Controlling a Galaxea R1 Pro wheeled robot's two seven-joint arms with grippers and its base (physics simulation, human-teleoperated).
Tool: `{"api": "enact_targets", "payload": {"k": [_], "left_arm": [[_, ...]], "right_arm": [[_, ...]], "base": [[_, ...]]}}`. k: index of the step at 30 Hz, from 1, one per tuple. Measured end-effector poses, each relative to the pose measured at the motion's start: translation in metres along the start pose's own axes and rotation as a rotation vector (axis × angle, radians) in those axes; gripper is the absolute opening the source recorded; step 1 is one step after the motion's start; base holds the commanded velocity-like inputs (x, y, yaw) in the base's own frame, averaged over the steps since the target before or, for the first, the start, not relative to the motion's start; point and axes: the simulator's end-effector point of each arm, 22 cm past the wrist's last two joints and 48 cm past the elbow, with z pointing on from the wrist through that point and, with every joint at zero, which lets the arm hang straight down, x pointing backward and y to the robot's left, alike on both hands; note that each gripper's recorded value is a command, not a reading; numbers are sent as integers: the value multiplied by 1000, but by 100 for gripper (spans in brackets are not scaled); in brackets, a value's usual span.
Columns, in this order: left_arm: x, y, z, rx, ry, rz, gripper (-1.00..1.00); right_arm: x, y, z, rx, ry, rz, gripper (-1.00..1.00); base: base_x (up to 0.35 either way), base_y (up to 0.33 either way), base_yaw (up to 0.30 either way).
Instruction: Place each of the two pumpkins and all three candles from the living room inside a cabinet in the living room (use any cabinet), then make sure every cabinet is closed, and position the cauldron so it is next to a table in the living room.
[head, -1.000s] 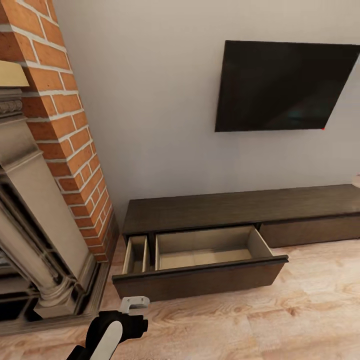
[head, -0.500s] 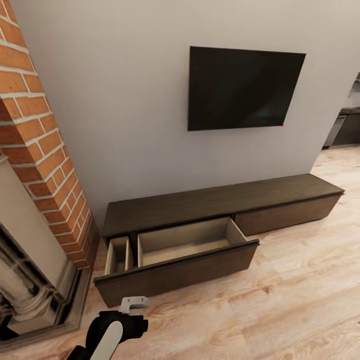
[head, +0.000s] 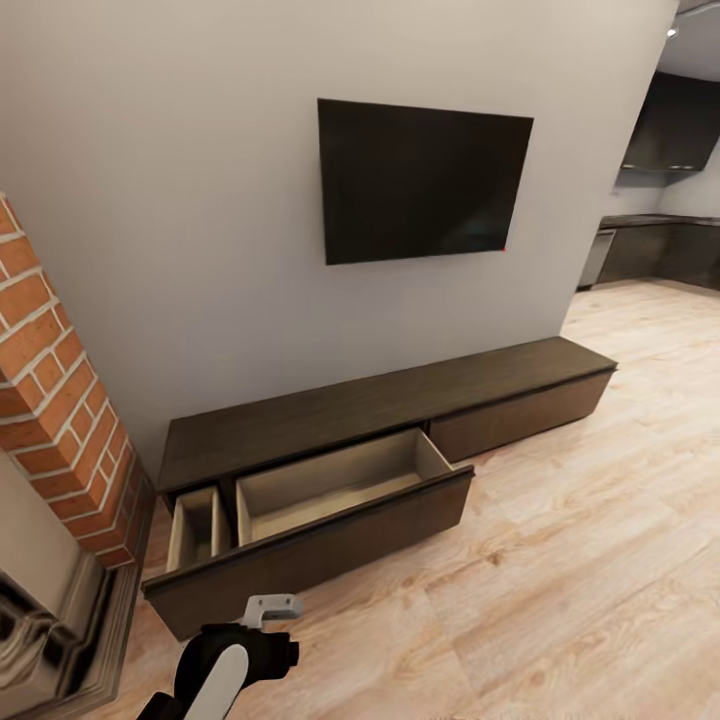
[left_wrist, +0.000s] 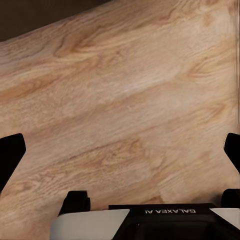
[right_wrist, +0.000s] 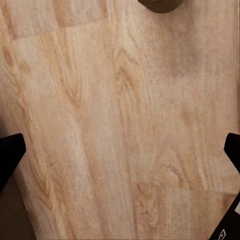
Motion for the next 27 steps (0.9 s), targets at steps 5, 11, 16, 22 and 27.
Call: {"api": "enact_targets", "payload": {"k": [5,11,16,22,27], "left_arm": [[0,-1,-1,1,-3,5,100],[-1,-1,-2,2,-7,7,100],[-2,-2,-3,2,-10,7,100],[-3,-2,-4,2,-13,7,100],[-4,-2,-5,2,-16,7,100]], "right_arm": [[0,1,0,-3,-1,0,100],[-1,3,-1,-7,-3,0,100],[-2,4,-1,-10,-5,-1,100],[-4,6,-2,-13,-17,-2,100],[-5,7,-2,-16,-19,-2,100]], "base": [[0,0,-277],[0,0,-277],[0,0,-277],[0,0,-275],[0,0,-269]]}}
